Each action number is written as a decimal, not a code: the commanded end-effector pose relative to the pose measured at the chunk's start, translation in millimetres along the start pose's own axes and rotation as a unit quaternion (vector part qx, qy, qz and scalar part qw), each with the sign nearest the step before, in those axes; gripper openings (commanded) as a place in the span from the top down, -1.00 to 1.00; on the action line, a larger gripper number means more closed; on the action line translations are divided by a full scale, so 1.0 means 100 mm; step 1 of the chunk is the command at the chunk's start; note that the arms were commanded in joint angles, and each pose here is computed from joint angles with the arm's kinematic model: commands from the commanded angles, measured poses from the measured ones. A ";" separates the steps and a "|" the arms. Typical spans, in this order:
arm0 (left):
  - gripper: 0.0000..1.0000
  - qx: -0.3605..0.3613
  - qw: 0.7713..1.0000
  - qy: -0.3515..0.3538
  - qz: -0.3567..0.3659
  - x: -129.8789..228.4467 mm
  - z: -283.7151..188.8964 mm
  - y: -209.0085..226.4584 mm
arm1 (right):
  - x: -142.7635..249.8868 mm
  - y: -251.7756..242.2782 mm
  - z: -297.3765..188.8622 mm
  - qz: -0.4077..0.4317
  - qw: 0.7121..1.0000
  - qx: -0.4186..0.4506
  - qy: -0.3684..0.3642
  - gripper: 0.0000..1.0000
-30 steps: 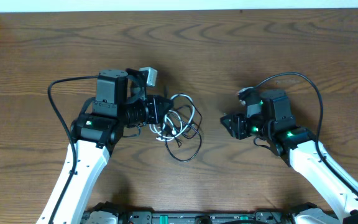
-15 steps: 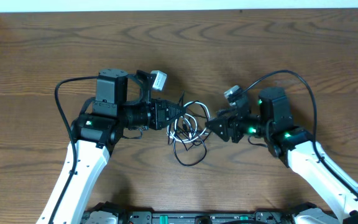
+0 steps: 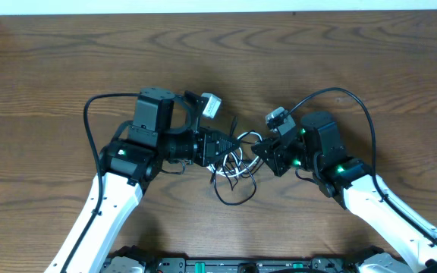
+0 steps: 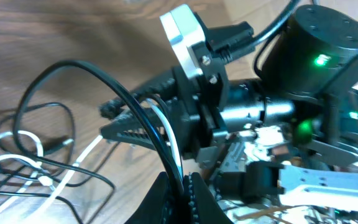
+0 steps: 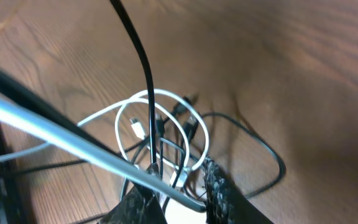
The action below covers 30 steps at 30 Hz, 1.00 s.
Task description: Untangle cables
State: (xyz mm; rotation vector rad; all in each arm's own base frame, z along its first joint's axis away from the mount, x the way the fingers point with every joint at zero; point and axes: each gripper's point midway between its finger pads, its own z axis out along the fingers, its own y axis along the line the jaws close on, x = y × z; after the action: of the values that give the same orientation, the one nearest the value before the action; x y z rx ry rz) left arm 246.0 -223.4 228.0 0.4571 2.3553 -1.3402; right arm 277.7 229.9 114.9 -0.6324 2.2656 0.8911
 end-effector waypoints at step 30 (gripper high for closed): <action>0.28 -0.138 0.988 0.042 -0.058 0.21 0.13 0.67 | -0.82 0.86 -0.44 -0.069 0.967 -0.194 -0.153 0.98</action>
State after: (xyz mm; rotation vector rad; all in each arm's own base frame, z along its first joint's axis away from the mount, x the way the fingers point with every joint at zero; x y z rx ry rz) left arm 259.2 -200.8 171.8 0.3076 2.5915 -1.0531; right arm 297.5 251.6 176.2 -0.6248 1.9758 1.0106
